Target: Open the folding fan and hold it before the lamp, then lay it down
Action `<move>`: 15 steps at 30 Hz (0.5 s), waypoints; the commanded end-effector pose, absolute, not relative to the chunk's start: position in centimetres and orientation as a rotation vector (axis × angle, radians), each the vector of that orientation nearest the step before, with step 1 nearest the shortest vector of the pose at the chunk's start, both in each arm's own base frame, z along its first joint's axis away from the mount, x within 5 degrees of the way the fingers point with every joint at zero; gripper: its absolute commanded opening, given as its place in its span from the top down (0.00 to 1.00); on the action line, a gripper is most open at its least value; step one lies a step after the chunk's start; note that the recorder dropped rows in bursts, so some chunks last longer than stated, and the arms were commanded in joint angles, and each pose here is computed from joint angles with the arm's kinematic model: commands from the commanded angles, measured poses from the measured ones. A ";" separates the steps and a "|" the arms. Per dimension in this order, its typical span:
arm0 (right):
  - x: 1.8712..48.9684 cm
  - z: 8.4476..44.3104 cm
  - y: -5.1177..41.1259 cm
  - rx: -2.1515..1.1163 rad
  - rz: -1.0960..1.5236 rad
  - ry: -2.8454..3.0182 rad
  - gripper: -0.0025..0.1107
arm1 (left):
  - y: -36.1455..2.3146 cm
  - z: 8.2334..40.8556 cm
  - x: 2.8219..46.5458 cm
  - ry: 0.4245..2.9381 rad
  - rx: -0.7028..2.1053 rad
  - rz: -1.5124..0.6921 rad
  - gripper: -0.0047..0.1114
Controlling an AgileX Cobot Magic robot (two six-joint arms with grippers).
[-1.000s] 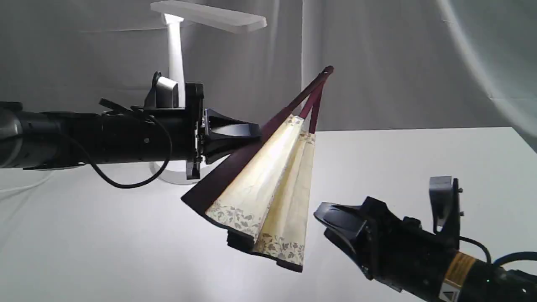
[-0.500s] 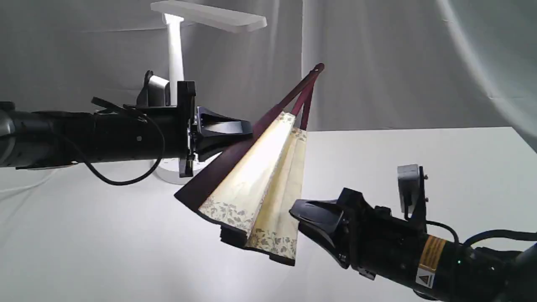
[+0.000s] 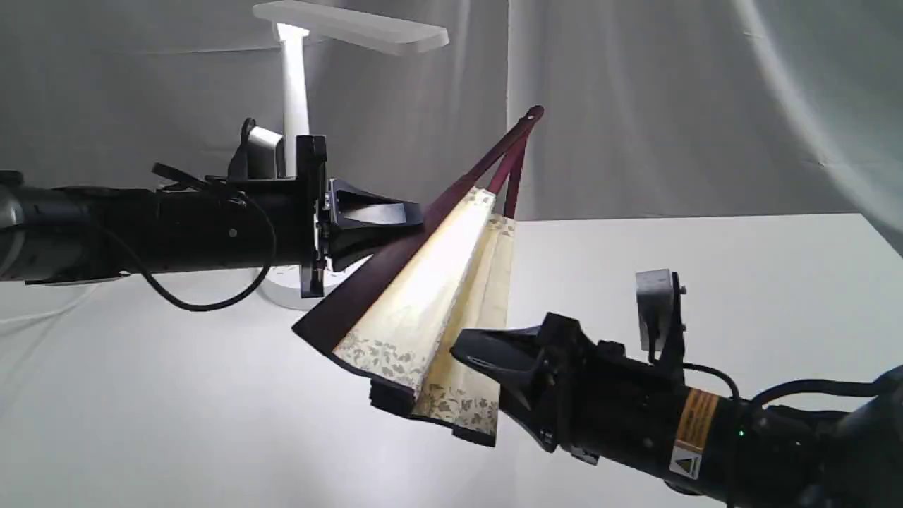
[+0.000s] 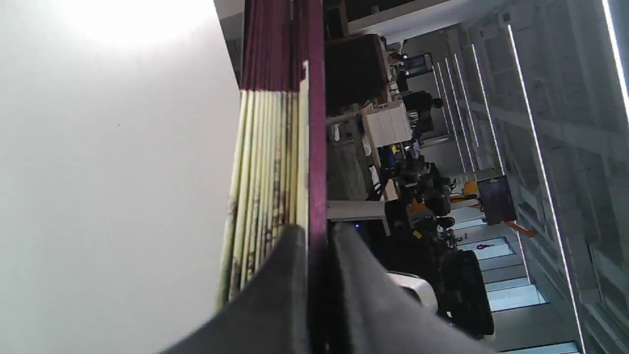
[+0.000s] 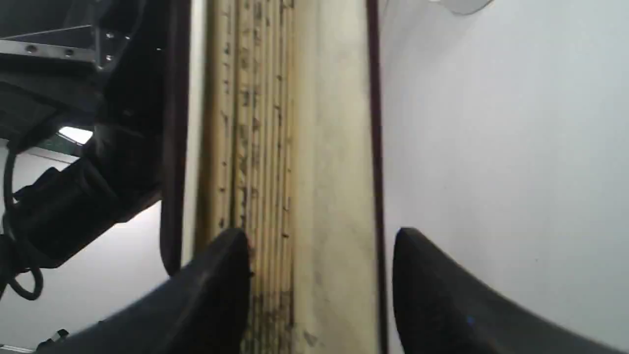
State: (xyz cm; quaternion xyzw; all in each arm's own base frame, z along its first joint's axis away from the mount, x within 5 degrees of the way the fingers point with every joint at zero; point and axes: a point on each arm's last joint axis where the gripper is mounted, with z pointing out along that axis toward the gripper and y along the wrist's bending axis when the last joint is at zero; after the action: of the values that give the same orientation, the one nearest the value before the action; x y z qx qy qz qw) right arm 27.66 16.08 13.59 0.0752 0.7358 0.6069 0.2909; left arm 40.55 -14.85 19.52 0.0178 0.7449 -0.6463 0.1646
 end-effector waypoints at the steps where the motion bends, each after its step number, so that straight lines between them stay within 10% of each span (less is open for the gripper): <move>1: 28.1 14.3 16.7 0.129 1.660 1.945 0.57 | -14.8 20.5 40.5 2.089 0.048 -1.871 0.96; 15: 28.1 14.4 16.8 0.102 1.666 1.947 0.62 | -14.8 20.5 40.5 2.089 0.048 -1.871 0.96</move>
State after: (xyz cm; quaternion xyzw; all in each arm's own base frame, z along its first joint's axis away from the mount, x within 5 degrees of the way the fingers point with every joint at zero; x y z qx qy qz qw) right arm 28.17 16.65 14.24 0.0500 0.7315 0.6183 0.2830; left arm 40.54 -14.85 19.53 0.0158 0.7446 -0.6474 0.1621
